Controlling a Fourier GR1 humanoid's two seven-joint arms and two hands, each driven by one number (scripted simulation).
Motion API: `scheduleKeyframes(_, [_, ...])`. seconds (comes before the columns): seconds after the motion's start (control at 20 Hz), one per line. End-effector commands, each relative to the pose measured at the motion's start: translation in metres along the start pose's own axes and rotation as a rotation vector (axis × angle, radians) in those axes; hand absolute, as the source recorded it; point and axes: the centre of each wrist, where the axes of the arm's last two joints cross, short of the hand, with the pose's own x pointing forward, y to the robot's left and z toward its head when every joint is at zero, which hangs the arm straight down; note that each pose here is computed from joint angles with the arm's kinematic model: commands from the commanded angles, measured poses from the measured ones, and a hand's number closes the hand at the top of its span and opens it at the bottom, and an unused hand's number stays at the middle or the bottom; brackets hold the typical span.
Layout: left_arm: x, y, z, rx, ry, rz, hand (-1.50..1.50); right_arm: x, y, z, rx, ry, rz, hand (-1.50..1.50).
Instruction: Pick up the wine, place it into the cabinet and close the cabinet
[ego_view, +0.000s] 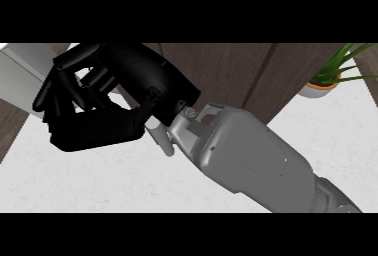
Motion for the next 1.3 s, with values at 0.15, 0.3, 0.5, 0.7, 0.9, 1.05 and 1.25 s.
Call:
scheduleKeyframes(0.15, [0.012, 0.011, -0.008, -0.038, -0.055, 0.039, -1.50, -0.020, -0.003, -0.023, 0.408, 0.235, 0.004, 1.50])
scheduleKeyframes(0.3, [0.008, 0.009, -0.004, -0.022, -0.064, 0.046, -1.50, -0.048, -0.020, -0.028, 0.479, 0.297, -0.020, 1.50])
scheduleKeyframes(0.5, [0.003, 0.016, -0.001, -0.022, -0.058, 0.043, -1.50, -0.049, -0.021, -0.040, 0.495, 0.313, -0.101, 1.50])
scheduleKeyframes(0.7, [0.013, 0.015, -0.001, -0.023, -0.045, 0.021, -1.50, -0.063, -0.043, -0.048, 0.492, 0.303, -0.188, 1.50])
scheduleKeyframes(0.9, [0.001, 0.017, 0.001, -0.019, -0.061, 0.037, -1.50, -0.080, -0.068, -0.047, 0.507, 0.260, -0.228, 1.50])
scheduleKeyframes(1.05, [0.006, 0.026, 0.010, -0.017, -0.035, 0.023, -1.50, -0.082, -0.074, -0.051, 0.451, 0.240, -0.261, 1.50])
scheduleKeyframes(1.25, [0.013, 0.026, -0.002, -0.024, -0.050, 0.008, -1.50, -0.084, -0.087, -0.052, 0.410, 0.240, -0.285, 1.50])
